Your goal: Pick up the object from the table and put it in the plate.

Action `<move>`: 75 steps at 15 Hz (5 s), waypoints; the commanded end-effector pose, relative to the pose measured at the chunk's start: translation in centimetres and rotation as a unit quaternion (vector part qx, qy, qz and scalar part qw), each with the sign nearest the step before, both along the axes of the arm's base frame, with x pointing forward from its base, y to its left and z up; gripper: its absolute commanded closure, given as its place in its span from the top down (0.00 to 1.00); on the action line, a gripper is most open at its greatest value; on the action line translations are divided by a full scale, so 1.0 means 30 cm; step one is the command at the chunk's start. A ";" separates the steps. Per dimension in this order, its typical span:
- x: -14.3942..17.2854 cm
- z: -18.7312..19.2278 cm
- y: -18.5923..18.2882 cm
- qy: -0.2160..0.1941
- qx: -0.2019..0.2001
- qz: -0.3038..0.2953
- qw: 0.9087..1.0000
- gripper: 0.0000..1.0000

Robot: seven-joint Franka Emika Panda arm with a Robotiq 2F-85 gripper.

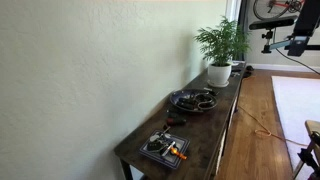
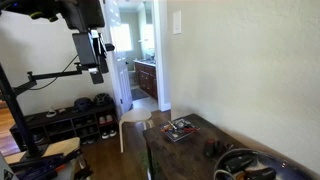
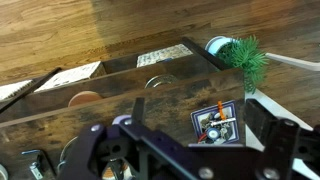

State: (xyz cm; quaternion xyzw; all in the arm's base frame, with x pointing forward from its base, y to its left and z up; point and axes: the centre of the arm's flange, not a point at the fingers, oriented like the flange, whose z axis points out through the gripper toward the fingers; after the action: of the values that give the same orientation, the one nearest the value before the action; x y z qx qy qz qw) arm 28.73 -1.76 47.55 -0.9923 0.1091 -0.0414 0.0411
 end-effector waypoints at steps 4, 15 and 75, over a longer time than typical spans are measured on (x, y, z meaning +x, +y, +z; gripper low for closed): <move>0.000 0.000 0.000 0.000 0.000 0.000 1.000 1.00; 0.160 -0.076 0.005 0.012 -0.020 0.024 0.999 1.00; 1.093 -0.714 -0.062 0.040 -0.087 0.227 0.969 1.00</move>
State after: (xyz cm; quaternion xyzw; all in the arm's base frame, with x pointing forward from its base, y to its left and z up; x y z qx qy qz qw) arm 60.30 -3.44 27.68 -0.9942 -0.1016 0.0000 -0.0347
